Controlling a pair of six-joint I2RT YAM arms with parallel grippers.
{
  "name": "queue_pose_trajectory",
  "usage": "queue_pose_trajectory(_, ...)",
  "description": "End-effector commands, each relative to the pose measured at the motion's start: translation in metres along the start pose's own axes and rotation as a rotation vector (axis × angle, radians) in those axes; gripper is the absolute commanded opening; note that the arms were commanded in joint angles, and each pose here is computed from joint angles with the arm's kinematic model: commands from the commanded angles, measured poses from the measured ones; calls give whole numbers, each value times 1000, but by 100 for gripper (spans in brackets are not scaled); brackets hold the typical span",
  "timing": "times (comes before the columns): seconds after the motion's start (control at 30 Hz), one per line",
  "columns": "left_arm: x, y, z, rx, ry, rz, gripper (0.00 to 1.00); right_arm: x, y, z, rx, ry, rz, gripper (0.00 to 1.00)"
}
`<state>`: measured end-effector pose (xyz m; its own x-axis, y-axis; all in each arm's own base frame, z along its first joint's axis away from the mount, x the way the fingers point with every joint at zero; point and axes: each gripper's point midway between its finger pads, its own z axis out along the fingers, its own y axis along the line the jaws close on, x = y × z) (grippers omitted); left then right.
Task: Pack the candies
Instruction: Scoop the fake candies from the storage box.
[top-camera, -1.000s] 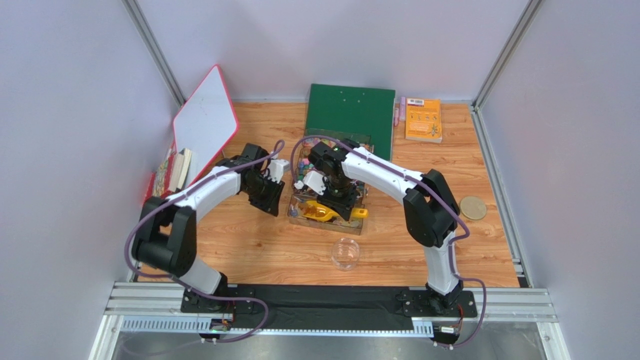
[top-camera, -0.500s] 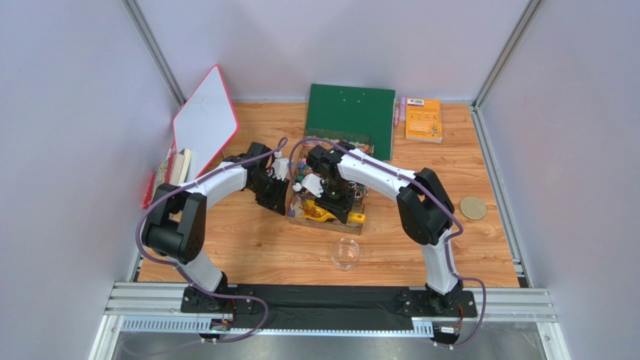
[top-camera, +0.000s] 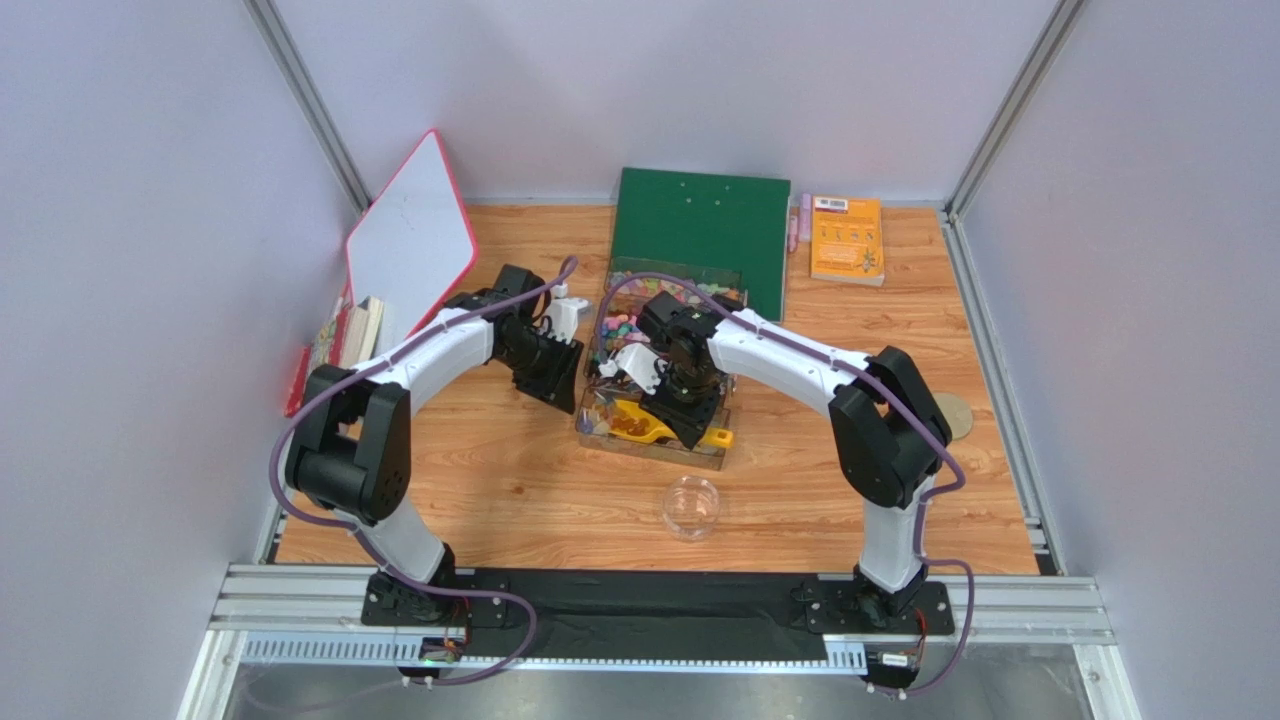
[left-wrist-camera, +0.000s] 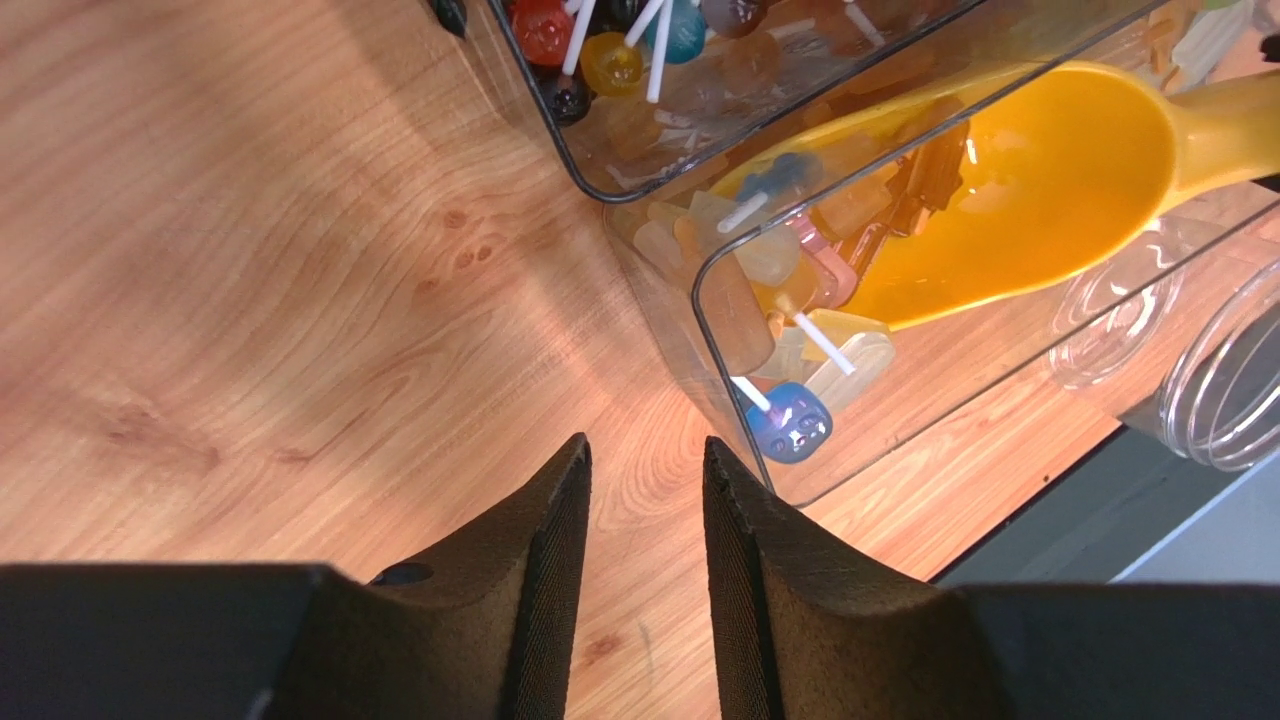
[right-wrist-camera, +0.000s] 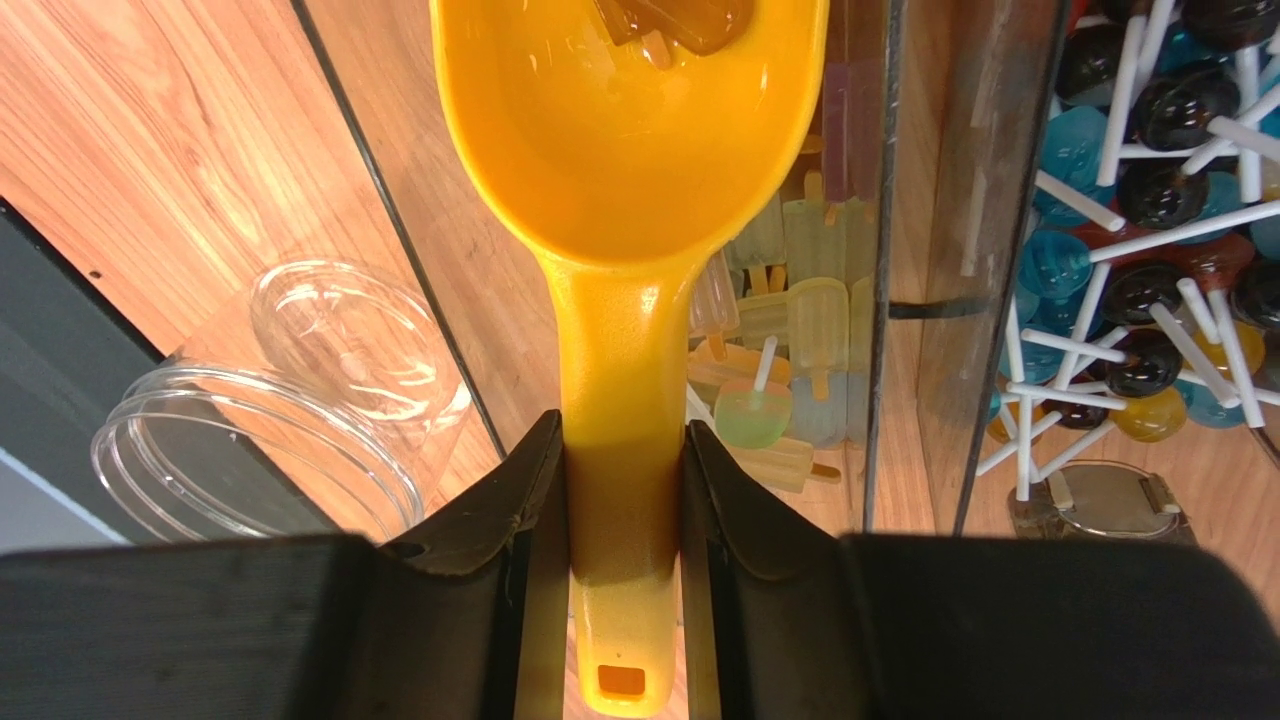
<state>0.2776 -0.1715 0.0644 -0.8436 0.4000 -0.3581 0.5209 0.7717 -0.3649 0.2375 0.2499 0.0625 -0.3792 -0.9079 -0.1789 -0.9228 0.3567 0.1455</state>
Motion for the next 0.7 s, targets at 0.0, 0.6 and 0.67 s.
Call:
queue_pose_trajectory(0.0,-20,-5,-23,-4,-52,82,41,-27,-11,-11,72,-183,-45,0)
queue_pose_trajectory(0.6,-40,-12,-59,10,-75,161,41,-16,-19,-31,148,-243,10,0)
queue_pose_trajectory(0.67,-40,-12,-61,4,-81,175,41,-14,-18,-37,157,-251,11,0)
